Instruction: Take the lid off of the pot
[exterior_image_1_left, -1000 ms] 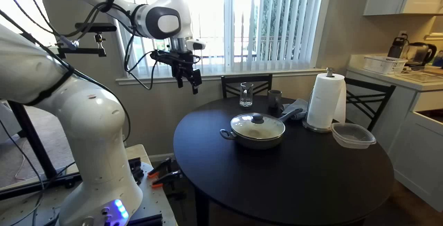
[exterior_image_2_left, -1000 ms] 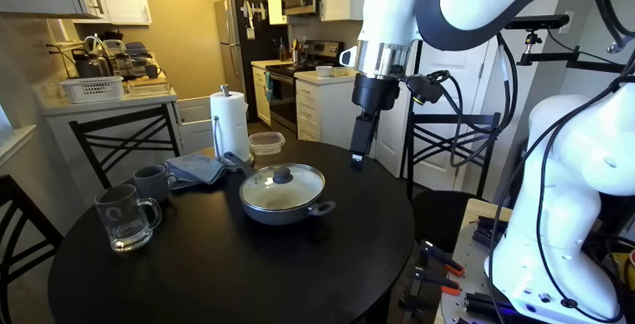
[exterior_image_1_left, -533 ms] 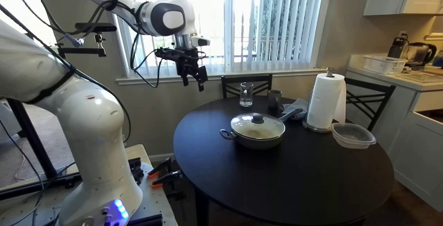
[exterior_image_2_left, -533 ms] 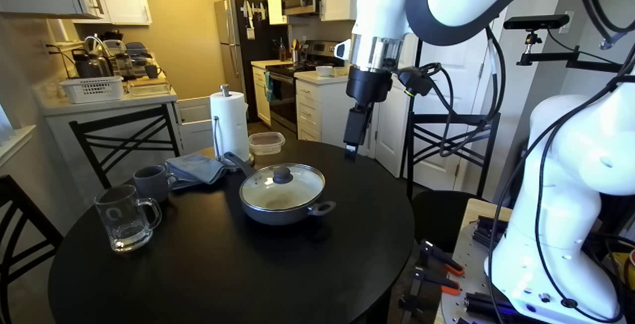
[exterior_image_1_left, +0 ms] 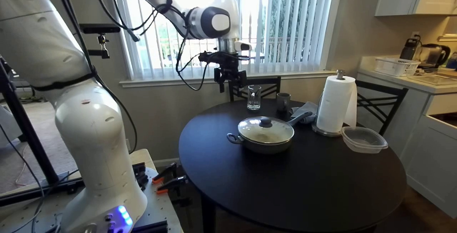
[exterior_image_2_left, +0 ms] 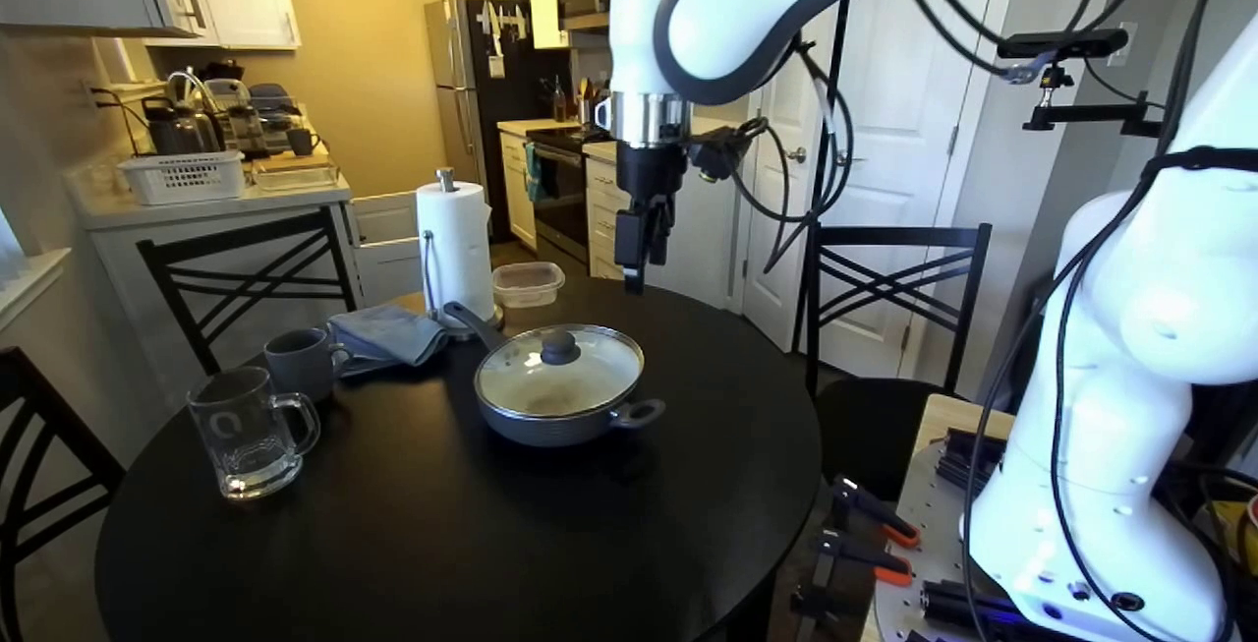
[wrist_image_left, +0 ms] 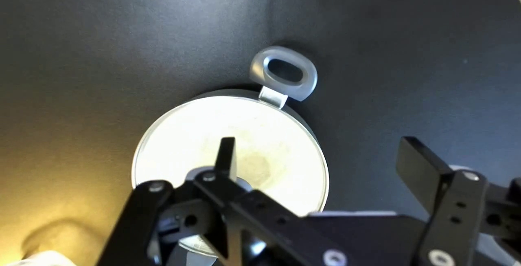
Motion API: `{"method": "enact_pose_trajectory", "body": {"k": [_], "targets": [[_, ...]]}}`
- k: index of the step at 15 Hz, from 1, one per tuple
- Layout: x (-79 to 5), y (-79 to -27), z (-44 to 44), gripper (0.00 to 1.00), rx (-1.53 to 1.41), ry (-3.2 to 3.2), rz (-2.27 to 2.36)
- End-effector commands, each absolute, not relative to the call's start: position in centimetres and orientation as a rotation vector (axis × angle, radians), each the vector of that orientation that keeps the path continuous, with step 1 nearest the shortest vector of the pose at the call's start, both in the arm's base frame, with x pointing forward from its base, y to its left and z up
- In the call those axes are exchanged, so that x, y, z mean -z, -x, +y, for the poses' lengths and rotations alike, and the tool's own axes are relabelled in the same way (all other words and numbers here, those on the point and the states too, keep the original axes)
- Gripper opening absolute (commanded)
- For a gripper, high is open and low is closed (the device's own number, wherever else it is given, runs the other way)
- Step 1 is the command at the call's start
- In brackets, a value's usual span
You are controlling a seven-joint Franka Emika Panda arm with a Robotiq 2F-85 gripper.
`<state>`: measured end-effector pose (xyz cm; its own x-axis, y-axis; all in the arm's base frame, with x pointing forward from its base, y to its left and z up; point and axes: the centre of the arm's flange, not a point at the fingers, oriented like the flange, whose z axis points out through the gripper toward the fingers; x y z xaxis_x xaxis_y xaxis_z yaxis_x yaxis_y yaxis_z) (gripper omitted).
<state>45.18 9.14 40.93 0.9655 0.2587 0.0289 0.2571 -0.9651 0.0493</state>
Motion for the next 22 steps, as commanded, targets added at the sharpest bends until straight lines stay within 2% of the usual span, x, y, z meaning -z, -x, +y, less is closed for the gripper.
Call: {"method": "enact_pose_trajectory", "body": {"k": [1, 9, 10, 16, 22], "targets": [[-38.2, -51.7, 9.9, 1.0, 0.092, -3.067, 0.491], [-35.9, -57.4, 7.4, 1.0, 0.144, -3.013, 0.521], [-35.6, -55.9, 8.0, 1.0, 0.137, -3.044, 0.471], [-35.6, -56.9, 7.5, 1.0, 0.129, -3.036, 0.468], [-32.5, -58.5, 4.9, 1.0, 0.003, -3.127, 0.458]]}}
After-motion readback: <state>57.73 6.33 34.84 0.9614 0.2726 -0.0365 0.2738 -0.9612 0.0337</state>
